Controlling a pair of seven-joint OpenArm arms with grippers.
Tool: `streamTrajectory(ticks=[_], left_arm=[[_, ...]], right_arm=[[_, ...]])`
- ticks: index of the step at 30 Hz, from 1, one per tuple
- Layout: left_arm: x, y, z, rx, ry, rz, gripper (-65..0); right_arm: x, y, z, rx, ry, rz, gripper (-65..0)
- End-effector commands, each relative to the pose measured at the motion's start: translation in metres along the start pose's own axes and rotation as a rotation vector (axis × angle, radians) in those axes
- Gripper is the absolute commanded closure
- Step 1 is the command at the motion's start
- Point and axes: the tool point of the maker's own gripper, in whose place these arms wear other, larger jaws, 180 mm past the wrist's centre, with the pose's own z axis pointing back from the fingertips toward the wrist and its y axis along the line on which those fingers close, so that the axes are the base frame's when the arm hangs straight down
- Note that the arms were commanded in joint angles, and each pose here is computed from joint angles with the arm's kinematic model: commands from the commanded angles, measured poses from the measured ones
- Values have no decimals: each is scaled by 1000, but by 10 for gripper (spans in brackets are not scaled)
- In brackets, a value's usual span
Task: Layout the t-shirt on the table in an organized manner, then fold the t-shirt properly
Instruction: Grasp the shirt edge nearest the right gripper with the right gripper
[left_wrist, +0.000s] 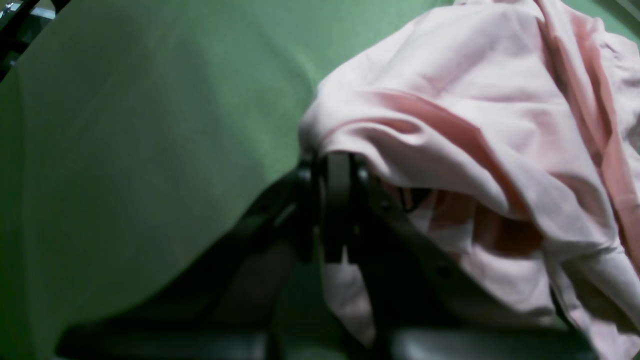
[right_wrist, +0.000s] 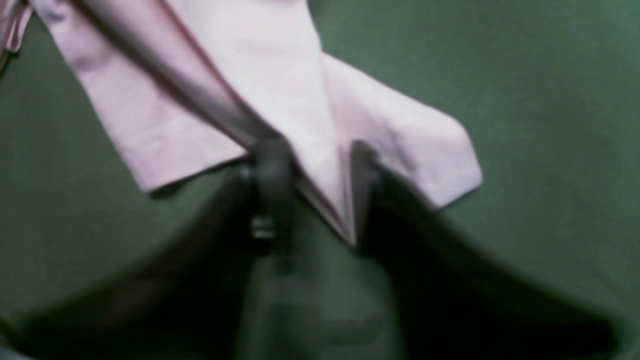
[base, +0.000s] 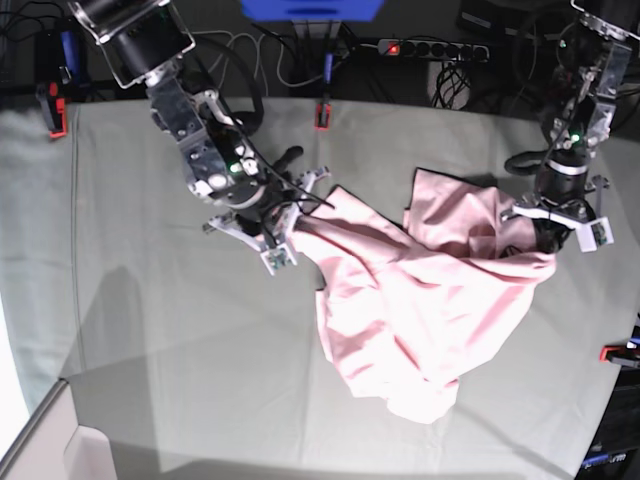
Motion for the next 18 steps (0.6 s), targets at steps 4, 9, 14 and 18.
streamTrajectory(ticks=[4,9,14,18], left_arm=[[4,-3,9,-24,-18,-14,-5],[-1,-16,27,-69,-8,-11,-33],[-1,-16,28,-61,-8,-1,-275],[-3,-23,31,-73,-9,23,-390]], right_arm=[[28,-4,12,-6,-92,6,0],[73,-4,57,-2,-265,47,0],[76,-36,68,-72,-270,6,0],[87,-62,81,-128,-311,-19,0]])
